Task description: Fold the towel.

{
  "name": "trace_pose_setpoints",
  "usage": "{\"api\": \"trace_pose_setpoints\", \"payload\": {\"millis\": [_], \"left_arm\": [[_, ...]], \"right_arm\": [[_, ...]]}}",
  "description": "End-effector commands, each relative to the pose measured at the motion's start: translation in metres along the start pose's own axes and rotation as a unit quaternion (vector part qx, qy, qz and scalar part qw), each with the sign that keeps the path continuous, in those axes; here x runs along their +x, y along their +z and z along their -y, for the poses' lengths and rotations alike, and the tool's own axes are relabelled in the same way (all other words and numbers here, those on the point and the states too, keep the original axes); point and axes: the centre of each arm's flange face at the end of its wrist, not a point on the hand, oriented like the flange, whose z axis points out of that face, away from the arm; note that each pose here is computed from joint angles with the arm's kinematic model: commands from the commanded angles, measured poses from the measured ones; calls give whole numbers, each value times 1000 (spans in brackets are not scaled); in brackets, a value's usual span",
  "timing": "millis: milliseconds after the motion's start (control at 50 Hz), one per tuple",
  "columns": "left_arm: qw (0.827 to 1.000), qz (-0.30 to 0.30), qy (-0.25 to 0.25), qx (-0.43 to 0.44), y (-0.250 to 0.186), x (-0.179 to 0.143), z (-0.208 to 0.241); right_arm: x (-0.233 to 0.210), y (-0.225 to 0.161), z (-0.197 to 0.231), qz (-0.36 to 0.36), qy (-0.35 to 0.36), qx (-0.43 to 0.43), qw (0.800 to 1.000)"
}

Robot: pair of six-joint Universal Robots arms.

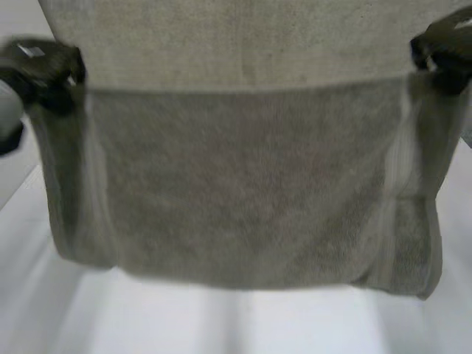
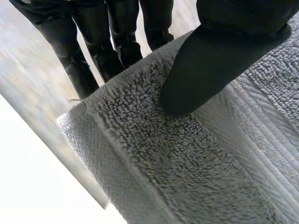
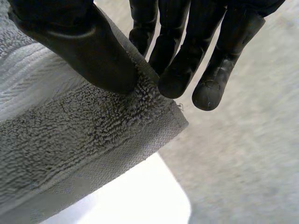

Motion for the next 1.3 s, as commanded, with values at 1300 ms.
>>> {"api": "trace_pose_setpoints", "payload": {"millis": [1300], "left_arm": [[993, -50, 96, -46, 65, 81, -177]], "right_arm": [[-105, 84, -130, 40, -61, -75, 994]]}}
